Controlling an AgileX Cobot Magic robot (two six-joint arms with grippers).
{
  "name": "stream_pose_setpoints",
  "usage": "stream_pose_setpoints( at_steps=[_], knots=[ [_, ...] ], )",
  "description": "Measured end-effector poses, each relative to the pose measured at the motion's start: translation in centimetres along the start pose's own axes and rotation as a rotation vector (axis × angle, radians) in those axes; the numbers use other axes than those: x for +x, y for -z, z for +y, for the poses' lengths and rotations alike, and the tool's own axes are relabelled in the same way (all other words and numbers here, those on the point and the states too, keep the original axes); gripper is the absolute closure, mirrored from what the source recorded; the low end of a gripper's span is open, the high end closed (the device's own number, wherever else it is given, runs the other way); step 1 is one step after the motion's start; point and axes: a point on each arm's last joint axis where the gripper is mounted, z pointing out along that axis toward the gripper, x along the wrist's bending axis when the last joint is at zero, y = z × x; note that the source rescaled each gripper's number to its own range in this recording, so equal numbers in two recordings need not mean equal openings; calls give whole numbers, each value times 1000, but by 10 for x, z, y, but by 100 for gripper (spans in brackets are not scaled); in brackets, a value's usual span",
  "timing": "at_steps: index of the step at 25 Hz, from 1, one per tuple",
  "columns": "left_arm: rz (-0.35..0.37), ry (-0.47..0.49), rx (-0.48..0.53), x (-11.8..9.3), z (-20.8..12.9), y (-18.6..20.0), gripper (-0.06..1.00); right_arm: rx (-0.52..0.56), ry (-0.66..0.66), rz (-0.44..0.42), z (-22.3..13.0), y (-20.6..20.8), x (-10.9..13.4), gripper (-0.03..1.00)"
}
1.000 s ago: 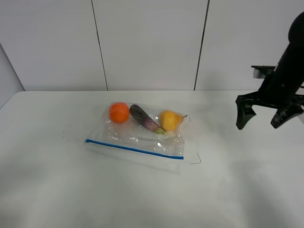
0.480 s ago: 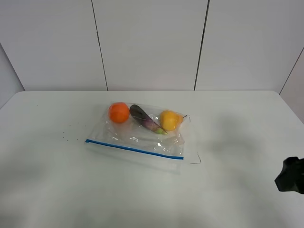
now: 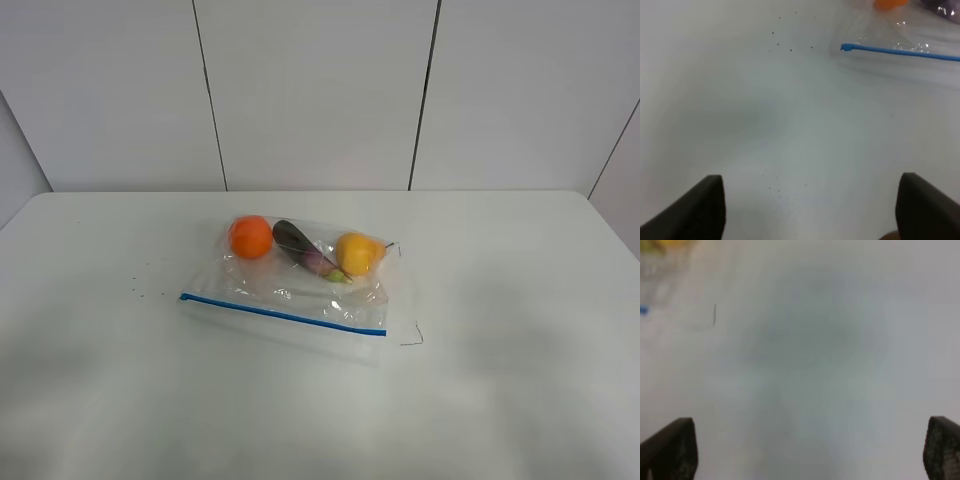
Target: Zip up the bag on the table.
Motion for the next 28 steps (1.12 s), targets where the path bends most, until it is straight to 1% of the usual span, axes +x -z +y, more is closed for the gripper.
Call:
stream_pose_setpoints(
  at_steps=[3, 21, 24, 26, 28],
  knots=[
    [0, 0, 0, 0, 0, 0, -2, -48, -9, -11, -3, 7, -1, -3],
    [0, 0, 0, 0, 0, 0, -2, -46, 0, -15, -4, 6, -1, -3],
    [1, 0, 0, 0, 0, 0, -2, -47, -11, -29, -4, 6, -2, -3],
    [1, 0, 0, 0, 0, 0, -2, -59, -20, -42, -5, 7, -2, -3],
    [1, 0, 0, 0, 0, 0, -2, -93, -21, -43, -8, 12, -2, -3]
  ],
)
